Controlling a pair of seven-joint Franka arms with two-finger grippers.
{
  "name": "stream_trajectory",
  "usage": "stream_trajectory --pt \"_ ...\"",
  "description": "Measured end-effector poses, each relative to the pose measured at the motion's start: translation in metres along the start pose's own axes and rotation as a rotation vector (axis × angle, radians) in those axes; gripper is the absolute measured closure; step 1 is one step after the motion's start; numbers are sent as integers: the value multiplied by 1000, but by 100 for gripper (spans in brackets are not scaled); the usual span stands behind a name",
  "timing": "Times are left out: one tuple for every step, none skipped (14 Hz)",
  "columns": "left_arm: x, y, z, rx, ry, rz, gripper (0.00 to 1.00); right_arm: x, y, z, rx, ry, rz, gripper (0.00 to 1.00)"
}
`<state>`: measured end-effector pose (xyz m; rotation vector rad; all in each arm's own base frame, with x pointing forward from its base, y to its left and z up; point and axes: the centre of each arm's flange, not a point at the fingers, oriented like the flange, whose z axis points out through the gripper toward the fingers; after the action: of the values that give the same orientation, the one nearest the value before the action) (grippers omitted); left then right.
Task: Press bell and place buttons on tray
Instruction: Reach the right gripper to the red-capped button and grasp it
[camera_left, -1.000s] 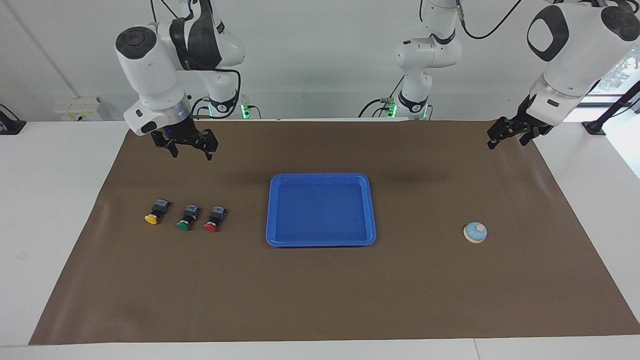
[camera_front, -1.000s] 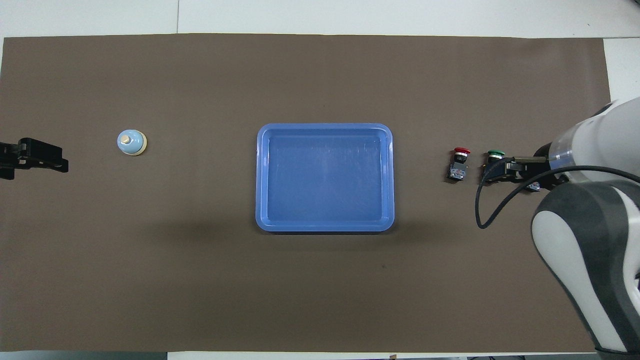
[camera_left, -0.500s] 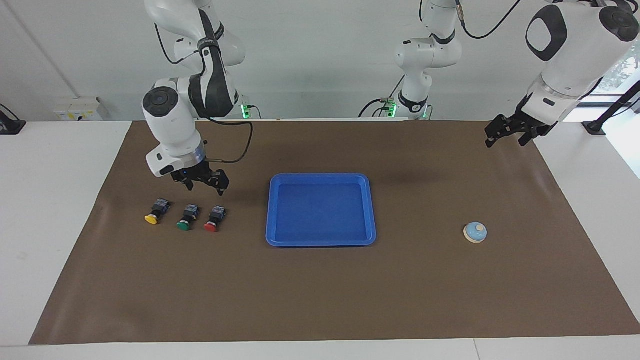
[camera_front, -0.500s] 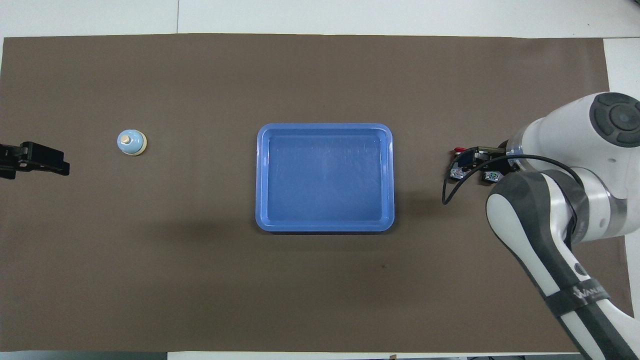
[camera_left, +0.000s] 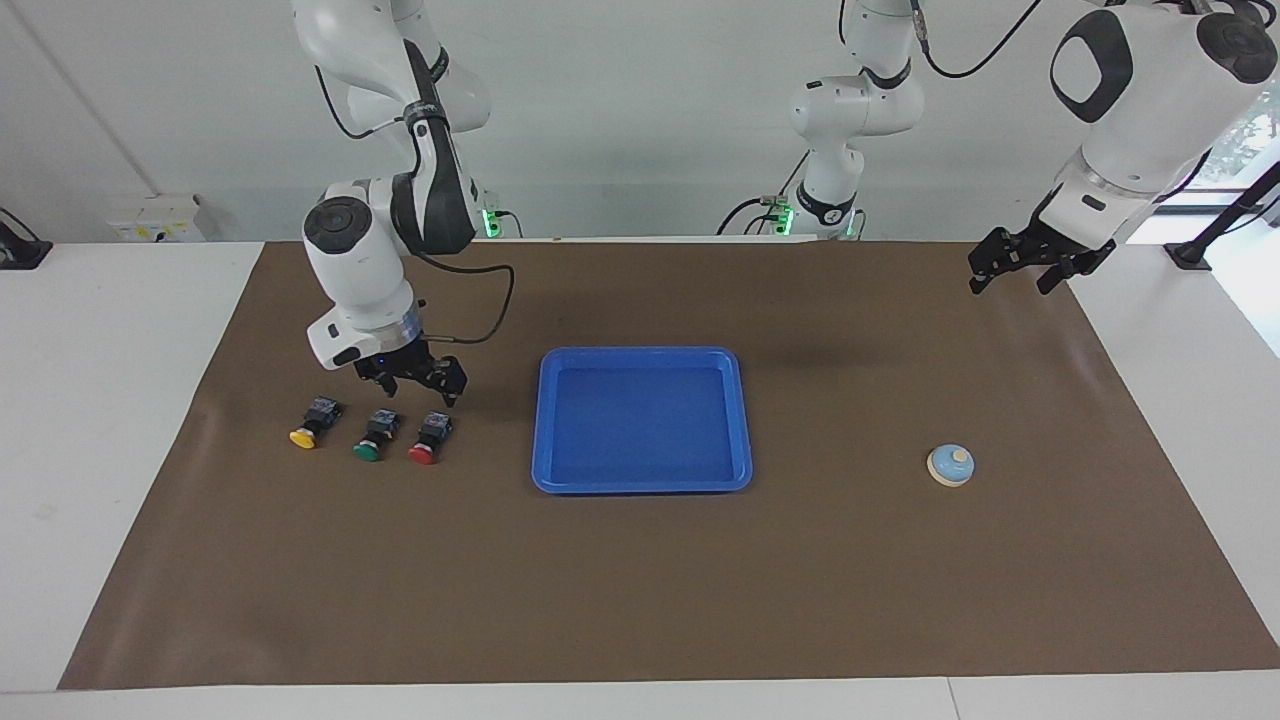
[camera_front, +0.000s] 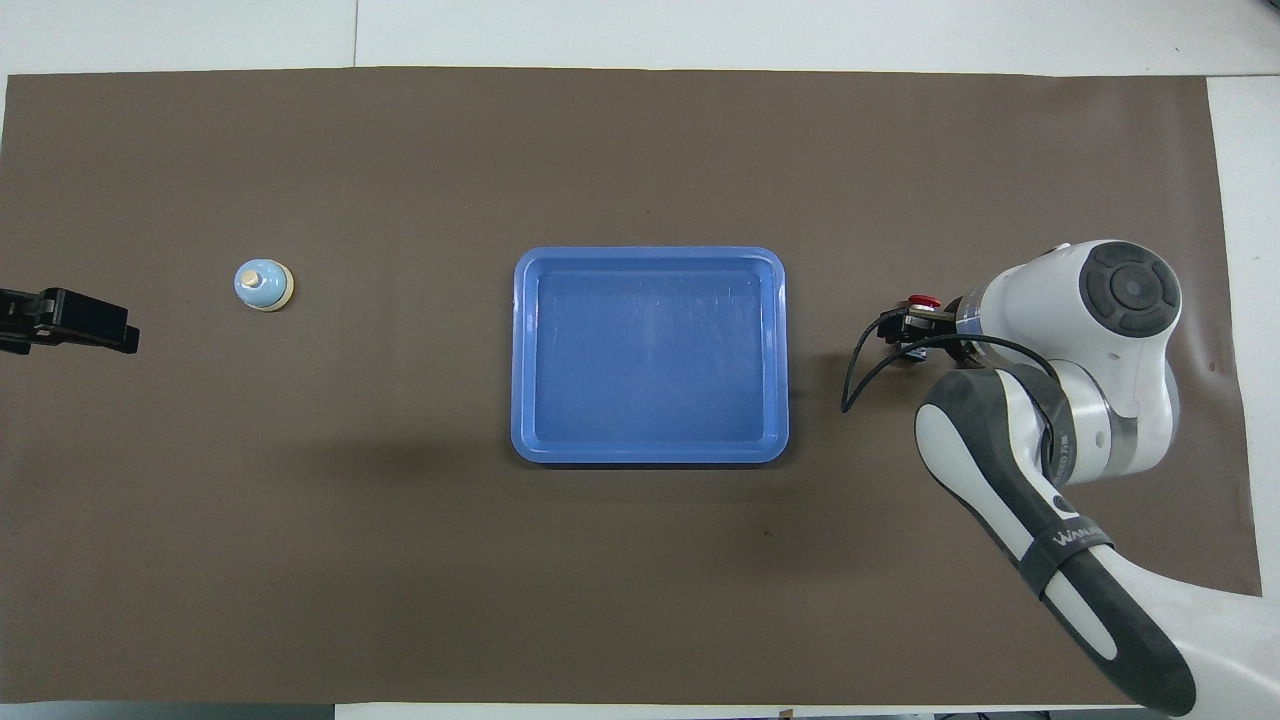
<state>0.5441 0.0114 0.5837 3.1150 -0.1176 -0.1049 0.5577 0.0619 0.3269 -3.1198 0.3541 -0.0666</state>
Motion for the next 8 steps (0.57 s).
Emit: stream_trajectory --pt "-2 -1 -3 0 6 -3 0 1 0 8 1 0 0 0" --pt "-3 -3 -6 0 11 -5 0 2 -1 15 0 -4 0 0" --pt "-5 -4 -8 0 16 -7 0 2 0 21 0 -7 0 0" --pt "-5 -4 -10 1 19 -7 0 3 0 26 1 -4 1 0" --pt "-6 -4 -10 1 19 -7 0 4 0 29 3 1 2 0" --pt "-6 -4 -10 1 19 -7 0 5 0 33 4 3 2 0" --pt "-6 -4 -10 1 19 -7 0 5 0 37 3 1 2 0" --pt "-6 -4 -10 1 19 -7 0 5 0 39 2 0 2 0"
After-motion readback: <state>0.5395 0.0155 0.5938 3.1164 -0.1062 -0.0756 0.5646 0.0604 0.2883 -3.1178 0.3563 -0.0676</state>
